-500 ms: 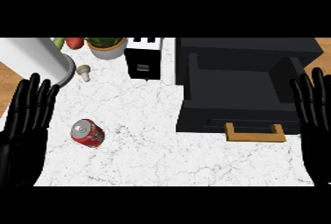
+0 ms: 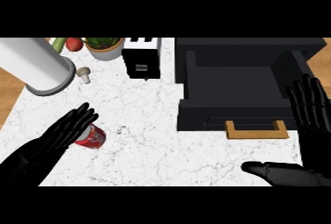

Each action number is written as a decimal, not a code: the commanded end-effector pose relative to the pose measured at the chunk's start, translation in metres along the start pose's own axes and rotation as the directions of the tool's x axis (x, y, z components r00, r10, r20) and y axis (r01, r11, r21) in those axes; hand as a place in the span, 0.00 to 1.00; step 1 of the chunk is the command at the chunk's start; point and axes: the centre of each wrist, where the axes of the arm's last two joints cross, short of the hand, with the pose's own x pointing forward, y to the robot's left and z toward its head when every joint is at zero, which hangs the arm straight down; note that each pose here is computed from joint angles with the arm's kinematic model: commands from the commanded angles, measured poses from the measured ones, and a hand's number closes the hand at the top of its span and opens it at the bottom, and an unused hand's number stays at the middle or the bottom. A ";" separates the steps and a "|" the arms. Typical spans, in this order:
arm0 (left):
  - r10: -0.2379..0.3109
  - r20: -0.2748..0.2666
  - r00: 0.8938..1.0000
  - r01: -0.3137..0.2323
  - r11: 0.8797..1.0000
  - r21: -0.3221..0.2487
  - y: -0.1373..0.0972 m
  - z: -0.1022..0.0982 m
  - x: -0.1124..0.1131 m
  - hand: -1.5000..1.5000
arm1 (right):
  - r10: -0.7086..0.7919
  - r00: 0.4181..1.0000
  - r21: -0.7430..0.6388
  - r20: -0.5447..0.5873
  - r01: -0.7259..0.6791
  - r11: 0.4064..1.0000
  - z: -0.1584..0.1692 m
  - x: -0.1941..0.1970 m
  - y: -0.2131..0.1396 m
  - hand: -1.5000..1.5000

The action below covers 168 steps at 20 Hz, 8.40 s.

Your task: Pick up the can, place it into the drawer and close the drawer

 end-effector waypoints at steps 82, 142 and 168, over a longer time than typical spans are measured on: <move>0.073 -0.347 0.935 -0.067 0.997 0.030 0.127 0.072 -0.194 0.00 | 0.009 0.994 -0.061 -0.112 -0.016 0.998 0.047 -0.008 -0.051 0.00; 0.110 -0.192 0.975 0.032 0.786 0.618 0.037 -0.059 -0.162 1.00 | -0.004 0.994 -0.105 -0.110 -0.008 0.994 0.082 0.007 -0.073 0.00; -0.056 -0.127 0.990 0.108 0.884 0.455 -0.047 -0.261 0.008 1.00 | 0.008 0.994 -0.093 -0.106 -0.018 0.995 0.067 -0.010 -0.071 0.00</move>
